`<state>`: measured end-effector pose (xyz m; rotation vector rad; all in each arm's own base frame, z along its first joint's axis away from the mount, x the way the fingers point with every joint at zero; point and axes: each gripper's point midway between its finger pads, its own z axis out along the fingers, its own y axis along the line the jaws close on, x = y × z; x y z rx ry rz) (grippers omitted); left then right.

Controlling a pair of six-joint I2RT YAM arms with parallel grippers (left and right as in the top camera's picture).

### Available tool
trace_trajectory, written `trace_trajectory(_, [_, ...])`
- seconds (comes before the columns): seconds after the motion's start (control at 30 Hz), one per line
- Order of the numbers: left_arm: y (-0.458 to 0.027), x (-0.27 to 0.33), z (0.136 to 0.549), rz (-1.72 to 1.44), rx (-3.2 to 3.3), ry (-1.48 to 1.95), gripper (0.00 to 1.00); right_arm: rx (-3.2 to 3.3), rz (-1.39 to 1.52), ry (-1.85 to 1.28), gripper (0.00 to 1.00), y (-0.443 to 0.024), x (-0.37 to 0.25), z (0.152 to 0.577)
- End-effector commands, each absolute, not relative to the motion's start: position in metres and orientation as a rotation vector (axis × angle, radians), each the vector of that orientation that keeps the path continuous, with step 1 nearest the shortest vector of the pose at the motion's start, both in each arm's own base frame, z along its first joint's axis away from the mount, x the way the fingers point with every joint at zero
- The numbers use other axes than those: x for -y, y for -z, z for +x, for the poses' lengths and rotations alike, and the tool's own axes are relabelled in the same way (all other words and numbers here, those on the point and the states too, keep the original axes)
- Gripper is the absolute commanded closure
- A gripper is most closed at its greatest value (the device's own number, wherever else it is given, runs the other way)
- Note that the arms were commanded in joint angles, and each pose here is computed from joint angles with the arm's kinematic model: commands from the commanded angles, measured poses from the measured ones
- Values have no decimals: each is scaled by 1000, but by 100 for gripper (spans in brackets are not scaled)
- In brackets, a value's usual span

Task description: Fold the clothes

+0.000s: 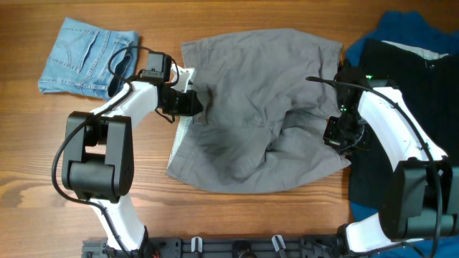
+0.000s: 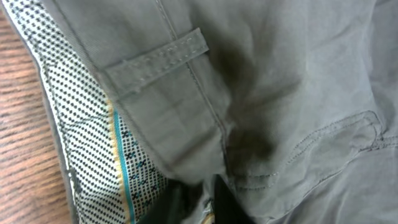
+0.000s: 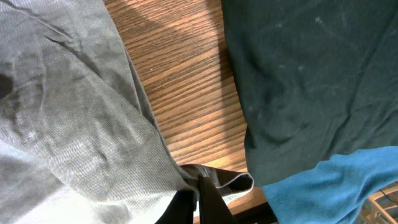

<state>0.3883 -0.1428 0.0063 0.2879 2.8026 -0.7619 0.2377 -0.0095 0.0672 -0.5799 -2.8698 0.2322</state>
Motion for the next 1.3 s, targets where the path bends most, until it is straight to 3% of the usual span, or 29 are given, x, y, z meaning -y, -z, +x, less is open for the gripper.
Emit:
trace_trajectory(0.0, [-22,151,392,301,-2762,807,96,2897,-585,-210,96,-72,8,243])
trace_trajectory(0.13, [-30,151,405,308,-2720,782,96,2897,-585,-211,96,-72,8,243])
trace_trajectory(0.47, [-53,104,472,-49,-2524,711,96,2897,-585,-210,96,-73,8,243])
trace_trajectory(0.73, [-56,86,489,-66,-2466,608,96,2897,-585,-210,95,-73,8,243])
trace_trajectory(0.77, [-55,84,489,-70,-2468,599,91,2897,-583,-210,94,-72,8,243])
trace_trajectory(0.8, [-52,83,486,-78,-2485,592,66,2898,-575,-209,85,-73,8,243])
trace_trajectory(0.83, [-49,81,482,-88,-2507,591,41,2901,-554,-206,70,-72,7,243])
trace_trajectory(0.87, [-46,79,477,-98,-2533,589,28,2902,-546,-206,59,-72,8,243])
trace_trajectory(0.93, [-40,72,464,-101,-2593,577,17,2902,-545,-206,47,-72,8,243])
trace_trajectory(1.1, [-25,54,400,-111,-2855,568,15,2903,-546,-206,41,-72,8,243])
trace_trajectory(1.27, [-13,60,353,-25,-3031,590,21,2903,-547,-206,41,-72,8,243])
